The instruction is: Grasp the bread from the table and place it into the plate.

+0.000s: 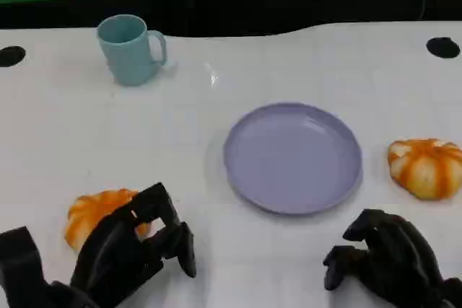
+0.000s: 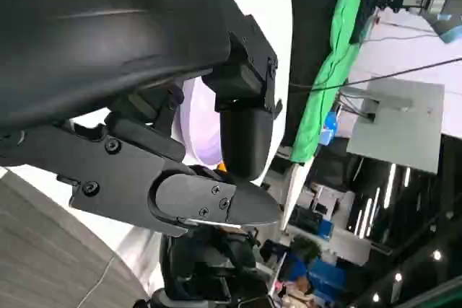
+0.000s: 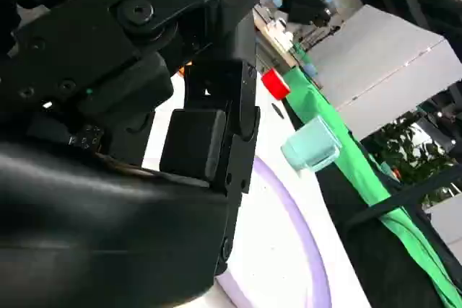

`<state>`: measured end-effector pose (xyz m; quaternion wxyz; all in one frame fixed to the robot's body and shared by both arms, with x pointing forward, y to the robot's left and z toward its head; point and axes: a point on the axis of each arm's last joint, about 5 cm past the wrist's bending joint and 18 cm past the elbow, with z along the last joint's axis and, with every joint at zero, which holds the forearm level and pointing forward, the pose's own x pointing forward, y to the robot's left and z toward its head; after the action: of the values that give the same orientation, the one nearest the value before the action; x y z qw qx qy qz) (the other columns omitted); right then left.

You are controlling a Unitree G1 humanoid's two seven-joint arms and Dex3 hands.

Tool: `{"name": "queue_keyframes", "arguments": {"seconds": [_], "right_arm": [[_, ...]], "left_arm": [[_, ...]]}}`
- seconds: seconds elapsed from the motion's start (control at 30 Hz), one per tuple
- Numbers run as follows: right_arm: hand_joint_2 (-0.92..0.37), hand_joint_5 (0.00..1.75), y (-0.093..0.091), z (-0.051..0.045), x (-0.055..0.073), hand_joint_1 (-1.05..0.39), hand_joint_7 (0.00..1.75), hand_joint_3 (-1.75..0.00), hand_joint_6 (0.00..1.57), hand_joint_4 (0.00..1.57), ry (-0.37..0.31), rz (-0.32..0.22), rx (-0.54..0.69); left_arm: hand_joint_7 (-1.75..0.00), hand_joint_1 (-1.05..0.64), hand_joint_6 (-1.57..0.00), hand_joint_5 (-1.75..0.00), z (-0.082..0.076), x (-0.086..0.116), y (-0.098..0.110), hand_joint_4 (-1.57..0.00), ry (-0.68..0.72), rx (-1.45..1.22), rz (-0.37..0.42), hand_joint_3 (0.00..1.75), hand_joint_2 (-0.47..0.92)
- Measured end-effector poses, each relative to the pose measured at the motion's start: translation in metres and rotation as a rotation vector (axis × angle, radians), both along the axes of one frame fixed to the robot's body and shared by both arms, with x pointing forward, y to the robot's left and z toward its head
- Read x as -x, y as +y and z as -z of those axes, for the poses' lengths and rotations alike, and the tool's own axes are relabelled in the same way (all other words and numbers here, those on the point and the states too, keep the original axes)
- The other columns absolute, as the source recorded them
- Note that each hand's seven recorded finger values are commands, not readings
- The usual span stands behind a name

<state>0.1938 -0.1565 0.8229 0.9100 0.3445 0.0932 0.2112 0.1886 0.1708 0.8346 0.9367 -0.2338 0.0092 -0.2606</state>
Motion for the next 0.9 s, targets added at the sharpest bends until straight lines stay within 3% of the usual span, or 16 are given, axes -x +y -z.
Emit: {"name": "queue_keyframes", "arguments": {"seconds": [0.9], "right_arm": [[-0.73, 0.74, 0.0003, 0.0018, -0.0004, -1.05, 0.37, 0.0, 1.57, 1.57, 0.001, -0.004, -0.001]], "left_arm": [[-1.66, -0.66, -0.59, -1.75, 0.003, -0.0004, 0.0003, -0.79, 0.007, 0.005, 0.011, 0.18, 0.92]]}}
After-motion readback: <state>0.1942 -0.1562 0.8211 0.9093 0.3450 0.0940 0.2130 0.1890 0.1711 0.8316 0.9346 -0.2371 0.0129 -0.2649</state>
